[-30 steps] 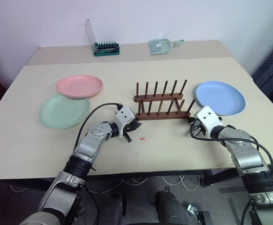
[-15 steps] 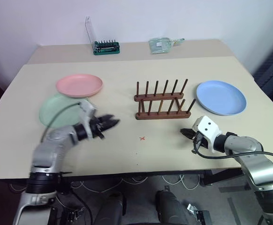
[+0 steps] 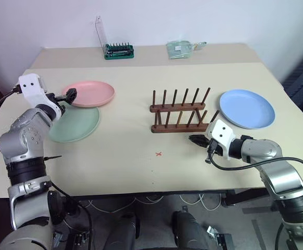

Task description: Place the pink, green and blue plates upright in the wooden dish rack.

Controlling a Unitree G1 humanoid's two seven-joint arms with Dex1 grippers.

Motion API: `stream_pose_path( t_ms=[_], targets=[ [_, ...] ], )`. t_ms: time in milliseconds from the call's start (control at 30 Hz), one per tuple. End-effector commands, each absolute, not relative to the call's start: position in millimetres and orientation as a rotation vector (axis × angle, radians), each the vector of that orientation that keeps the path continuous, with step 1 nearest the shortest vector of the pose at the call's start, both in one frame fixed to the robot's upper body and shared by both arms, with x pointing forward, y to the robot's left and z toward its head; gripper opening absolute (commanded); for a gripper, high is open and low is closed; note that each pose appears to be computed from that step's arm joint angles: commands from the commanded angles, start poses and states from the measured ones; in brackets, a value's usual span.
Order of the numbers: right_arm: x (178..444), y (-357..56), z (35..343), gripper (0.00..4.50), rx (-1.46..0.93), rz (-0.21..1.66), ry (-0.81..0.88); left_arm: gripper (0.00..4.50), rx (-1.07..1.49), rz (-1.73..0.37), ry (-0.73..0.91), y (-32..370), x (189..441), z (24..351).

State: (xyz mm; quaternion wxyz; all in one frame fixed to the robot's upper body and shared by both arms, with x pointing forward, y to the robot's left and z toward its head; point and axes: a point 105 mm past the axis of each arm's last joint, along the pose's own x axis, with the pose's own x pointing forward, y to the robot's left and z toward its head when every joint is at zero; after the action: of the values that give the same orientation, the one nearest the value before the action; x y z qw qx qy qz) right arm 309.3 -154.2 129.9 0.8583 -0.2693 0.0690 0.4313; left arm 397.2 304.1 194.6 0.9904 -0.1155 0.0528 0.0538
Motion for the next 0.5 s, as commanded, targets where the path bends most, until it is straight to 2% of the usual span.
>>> stream_pose_path(
  t_ms=[33, 267, 500],
  targets=[
    [300, -147, 139, 0.0, -0.564, 0.951, 0.09, 4.46, -0.271, 0.202, 0.127, 323, 398, 195],
    [293, -145, 145, 0.0, -0.556, 0.969, 0.07, 4.46, -0.343, 0.173, 0.2, 312, 414, 179],
    [293, -148, 153, 0.0, -0.578, 0.948, 0.067, 4.46, -0.368, 0.146, 0.188, 305, 426, 183]
  ],
)
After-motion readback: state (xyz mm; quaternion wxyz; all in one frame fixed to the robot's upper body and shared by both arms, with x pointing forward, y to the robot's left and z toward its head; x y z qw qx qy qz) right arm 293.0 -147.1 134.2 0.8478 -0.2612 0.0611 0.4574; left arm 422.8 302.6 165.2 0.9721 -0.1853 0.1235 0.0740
